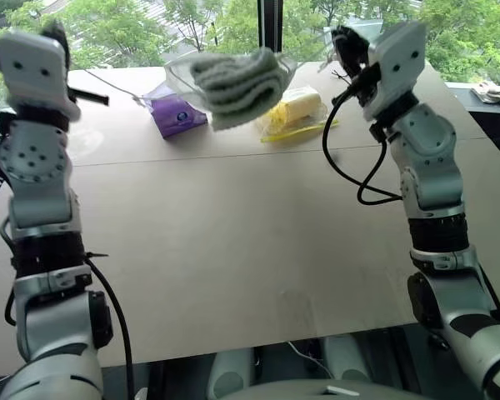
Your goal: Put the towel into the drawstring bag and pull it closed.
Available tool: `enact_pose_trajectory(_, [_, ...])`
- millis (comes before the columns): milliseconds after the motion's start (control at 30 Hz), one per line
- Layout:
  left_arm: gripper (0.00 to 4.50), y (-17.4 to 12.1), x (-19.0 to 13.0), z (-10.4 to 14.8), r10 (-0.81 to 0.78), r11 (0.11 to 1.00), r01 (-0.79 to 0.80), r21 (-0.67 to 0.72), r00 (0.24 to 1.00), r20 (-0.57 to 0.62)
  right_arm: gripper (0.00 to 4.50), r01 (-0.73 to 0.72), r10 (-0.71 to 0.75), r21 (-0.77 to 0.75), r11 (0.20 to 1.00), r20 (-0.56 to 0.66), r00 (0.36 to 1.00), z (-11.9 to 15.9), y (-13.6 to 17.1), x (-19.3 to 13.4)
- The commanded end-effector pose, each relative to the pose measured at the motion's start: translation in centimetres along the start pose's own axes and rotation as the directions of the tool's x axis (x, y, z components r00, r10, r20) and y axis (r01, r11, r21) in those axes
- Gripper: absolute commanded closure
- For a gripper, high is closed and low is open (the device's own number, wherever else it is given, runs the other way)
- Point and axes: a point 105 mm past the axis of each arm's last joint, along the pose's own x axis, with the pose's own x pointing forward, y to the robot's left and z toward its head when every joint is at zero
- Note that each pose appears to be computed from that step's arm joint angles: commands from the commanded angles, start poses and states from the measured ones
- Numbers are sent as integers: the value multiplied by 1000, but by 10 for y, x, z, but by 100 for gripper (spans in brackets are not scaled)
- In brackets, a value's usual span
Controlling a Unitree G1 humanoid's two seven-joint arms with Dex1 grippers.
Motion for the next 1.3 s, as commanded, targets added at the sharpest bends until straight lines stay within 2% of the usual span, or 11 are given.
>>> enact_pose_trajectory(33, [444,-18,4,-22,-141,986,132,-101,986,-92,450,-34,35,21,999,-27,999,8,-7,-3])
enact_pose_trajectory(167, [444,-35,4,-9,-219,970,215,-113,976,-17,450,-118,116,-13,993,-74,990,10,1,-12])
enact_pose_trajectory(300, [444,-43,-1,-35,-238,963,220,-156,966,-106,450,-185,183,11,983,-185,965,-10,9,-29])
enact_pose_trajectory(600, [444,-33,17,-22,-225,959,206,-196,971,-81,450,-140,142,76,987,-22,990,58,-18,-15])
enact_pose_trajectory(733, [444,-86,-25,-85,-410,899,329,-288,864,-294,450,-165,208,183,969,-248,946,-25,2,-44])
enact_pose_trajectory(800, [444,-95,-36,-92,-412,900,330,-283,855,-314,450,-161,218,194,968,-320,922,-52,8,-59])
enact_pose_trajectory(933, [444,-64,11,-27,-321,927,291,-237,942,-100,450,-132,131,378,916,29,991,39,-26,-28])
enact_pose_trajectory(1000, [444,-61,15,-27,-321,926,288,-245,941,-104,450,-113,117,367,923,11,993,39,-35,-27])
enact_pose_trajectory(1100, [444,-81,-4,-58,-387,907,329,-263,898,-210,450,-65,133,312,948,-201,971,-15,-29,-42])
enact_pose_trajectory(1233, [444,-53,22,-17,-275,933,249,-261,959,-69,450,-84,46,512,855,87,995,53,-44,-25])
enact_pose_trajectory(1300, [444,-42,30,-12,-252,938,227,-262,966,-65,450,-102,43,503,858,127,991,70,-50,-23])
